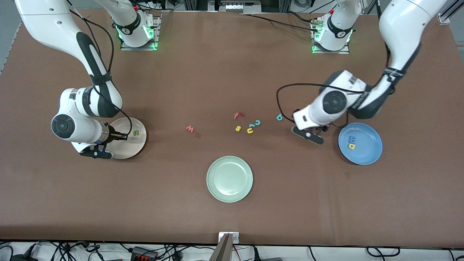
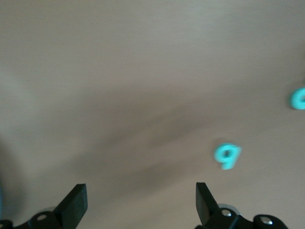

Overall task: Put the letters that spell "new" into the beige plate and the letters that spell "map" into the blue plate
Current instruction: 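Grasp the cyan q with the left gripper while the right gripper reaches the w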

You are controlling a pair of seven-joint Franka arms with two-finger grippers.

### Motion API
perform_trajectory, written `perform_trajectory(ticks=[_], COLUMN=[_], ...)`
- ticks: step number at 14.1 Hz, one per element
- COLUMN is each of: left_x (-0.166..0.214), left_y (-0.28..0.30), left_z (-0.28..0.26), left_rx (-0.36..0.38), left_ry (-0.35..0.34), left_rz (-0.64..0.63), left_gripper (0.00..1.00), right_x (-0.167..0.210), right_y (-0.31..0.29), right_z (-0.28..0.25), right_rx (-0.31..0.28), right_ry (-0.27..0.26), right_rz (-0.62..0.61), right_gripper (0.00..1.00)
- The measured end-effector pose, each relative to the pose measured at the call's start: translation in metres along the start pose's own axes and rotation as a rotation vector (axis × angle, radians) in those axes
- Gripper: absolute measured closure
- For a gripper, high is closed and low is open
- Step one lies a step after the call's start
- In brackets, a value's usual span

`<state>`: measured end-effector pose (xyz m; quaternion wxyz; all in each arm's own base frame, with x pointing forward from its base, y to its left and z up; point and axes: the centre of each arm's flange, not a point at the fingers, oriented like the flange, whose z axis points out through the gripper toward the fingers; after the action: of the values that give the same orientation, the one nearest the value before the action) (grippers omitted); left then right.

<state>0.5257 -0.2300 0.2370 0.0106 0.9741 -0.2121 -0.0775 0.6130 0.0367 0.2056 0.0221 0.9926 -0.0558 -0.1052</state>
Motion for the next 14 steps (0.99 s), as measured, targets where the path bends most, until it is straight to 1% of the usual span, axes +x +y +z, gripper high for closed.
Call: perform_trajectory(ticks=[2, 3, 4, 6, 7, 8, 10, 12, 13, 14], left_x=[-0.009, -0.013, -0.017, -0.024, -0.026, -0.027, -0.026, -0.024, -0.023, -0.022], left_y=[0.029, 0.045, 0.064, 0.101, 0.110, 0.110, 0.101, 0.093, 0.090, 0.087], left_z=[0.017, 0.024, 0.028, 0.034, 0.037, 0.041, 0.051, 0.061, 0.066, 0.070], left_rx=[-0.025, -0.006, 0.024, 0.070, 0.096, 0.121, 0.135, 0.115, 0.100, 0.083], left_ry=[0.057, 0.076, 0.087, 0.096, 0.104, 0.112, 0.108, 0.108, 0.113, 0.120], left_rz=[0.051, 0.107, 0.161, 0.240, 0.276, 0.307, 0.323, 0.314, 0.307, 0.301], left_gripper=[0.00, 0.00, 0.00, 0.00, 0.00, 0.00, 0.00, 0.00, 0.04, 0.04], right_x=[0.001, 0.003, 0.004, 0.010, 0.010, 0.007, -0.008, -0.032, -0.044, -0.055], right_y=[-0.002, -0.001, -0.001, -0.005, -0.014, -0.033, -0.091, -0.153, -0.178, -0.200], right_z=[0.018, 0.020, 0.018, -0.001, -0.013, -0.025, -0.041, -0.047, -0.048, -0.049], right_rx=[-0.019, -0.026, -0.029, -0.022, -0.017, -0.005, 0.027, 0.060, 0.071, 0.075], right_ry=[-0.013, -0.009, -0.001, 0.026, 0.029, 0.031, 0.037, 0.037, 0.037, 0.038], right_rz=[-0.016, -0.022, -0.024, -0.030, -0.048, -0.085, -0.188, -0.315, -0.366, -0.412], right_gripper=[0.54, 0.43, 0.34, 0.11, 0.02, 0.00, 0.00, 0.00, 0.00, 0.00])
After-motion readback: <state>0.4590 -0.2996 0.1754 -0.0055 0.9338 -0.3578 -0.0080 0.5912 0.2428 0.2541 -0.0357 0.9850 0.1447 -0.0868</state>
